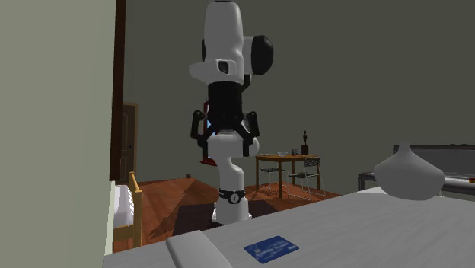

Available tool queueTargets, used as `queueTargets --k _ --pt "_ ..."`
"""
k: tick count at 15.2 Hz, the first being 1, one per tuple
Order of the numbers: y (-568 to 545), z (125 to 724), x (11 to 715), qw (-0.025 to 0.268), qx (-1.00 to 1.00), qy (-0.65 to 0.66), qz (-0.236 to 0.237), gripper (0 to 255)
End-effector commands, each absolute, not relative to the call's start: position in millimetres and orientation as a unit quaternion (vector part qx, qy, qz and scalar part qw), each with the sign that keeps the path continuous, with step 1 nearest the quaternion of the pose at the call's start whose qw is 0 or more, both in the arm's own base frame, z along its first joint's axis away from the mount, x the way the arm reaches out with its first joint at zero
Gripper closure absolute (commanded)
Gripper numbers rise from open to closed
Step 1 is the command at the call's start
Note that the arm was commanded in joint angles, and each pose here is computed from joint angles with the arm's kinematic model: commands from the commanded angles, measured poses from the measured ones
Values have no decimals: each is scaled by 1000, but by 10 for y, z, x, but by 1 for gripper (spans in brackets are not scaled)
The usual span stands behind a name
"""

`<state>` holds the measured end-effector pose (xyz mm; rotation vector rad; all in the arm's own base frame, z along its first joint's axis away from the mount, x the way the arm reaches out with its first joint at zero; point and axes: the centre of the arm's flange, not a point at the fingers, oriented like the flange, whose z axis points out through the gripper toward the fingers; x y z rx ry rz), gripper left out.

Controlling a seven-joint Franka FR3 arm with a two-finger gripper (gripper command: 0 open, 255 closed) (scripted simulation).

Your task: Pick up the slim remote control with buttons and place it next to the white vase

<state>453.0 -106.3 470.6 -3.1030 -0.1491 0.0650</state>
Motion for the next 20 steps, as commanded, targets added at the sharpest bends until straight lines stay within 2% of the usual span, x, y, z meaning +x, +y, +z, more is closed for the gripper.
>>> queueTargets --k 1,13,20 --pt "-1140 4556 4723 14 -998 -65 18 0" --pt "-1518 3689 5924 -4 -987 -162 3 0" --pt "-1526 3358 5943 -5 -987 -163 3 0"
